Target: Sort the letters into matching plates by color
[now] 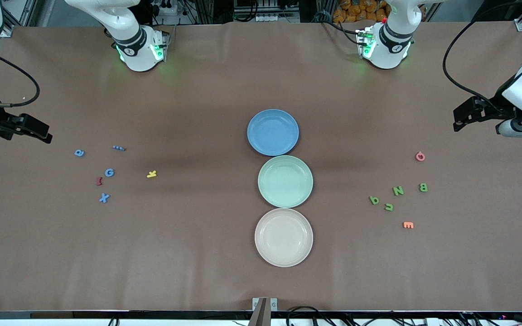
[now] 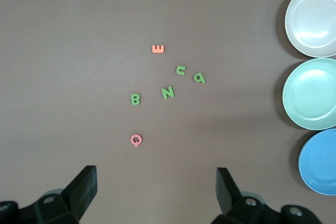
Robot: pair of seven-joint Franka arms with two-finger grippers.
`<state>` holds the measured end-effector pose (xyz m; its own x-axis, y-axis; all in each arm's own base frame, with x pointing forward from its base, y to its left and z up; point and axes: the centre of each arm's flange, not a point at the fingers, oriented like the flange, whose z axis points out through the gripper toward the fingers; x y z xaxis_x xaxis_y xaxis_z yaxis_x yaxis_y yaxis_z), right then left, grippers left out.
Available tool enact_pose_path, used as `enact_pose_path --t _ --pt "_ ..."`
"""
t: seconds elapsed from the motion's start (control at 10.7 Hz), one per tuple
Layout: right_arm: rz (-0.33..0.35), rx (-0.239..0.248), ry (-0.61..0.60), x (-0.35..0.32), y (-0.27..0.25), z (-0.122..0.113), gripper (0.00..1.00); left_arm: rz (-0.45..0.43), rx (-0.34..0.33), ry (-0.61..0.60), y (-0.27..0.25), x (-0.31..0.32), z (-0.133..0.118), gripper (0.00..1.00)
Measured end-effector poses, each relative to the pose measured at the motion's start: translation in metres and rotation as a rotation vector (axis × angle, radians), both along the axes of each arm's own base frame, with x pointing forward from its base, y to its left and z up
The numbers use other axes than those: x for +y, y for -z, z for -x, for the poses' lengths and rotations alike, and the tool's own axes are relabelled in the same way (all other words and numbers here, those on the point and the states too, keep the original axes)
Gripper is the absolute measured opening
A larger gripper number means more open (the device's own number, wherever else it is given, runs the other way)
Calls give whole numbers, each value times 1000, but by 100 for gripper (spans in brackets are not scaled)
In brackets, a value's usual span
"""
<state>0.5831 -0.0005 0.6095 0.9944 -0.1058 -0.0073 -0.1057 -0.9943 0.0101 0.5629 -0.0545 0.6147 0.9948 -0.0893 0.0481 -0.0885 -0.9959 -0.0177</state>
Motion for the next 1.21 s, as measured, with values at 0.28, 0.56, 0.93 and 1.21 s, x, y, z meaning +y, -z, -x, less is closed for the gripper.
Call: enact_pose_path --t 0.28,0.56,0.93,1.21 --pt "0 1 15 -9 0 0 100 0 6 0 3 0 -2 100" --pt "-1 2 25 -20 2 0 100 0 7 -1 4 0 -2 100" --pt "-1 4 25 -23 18 -3 100 2 34 -11 18 7 -9 100" --pt "-1 2 25 -23 19 -3 100 4 63 -42 32 25 -14 100"
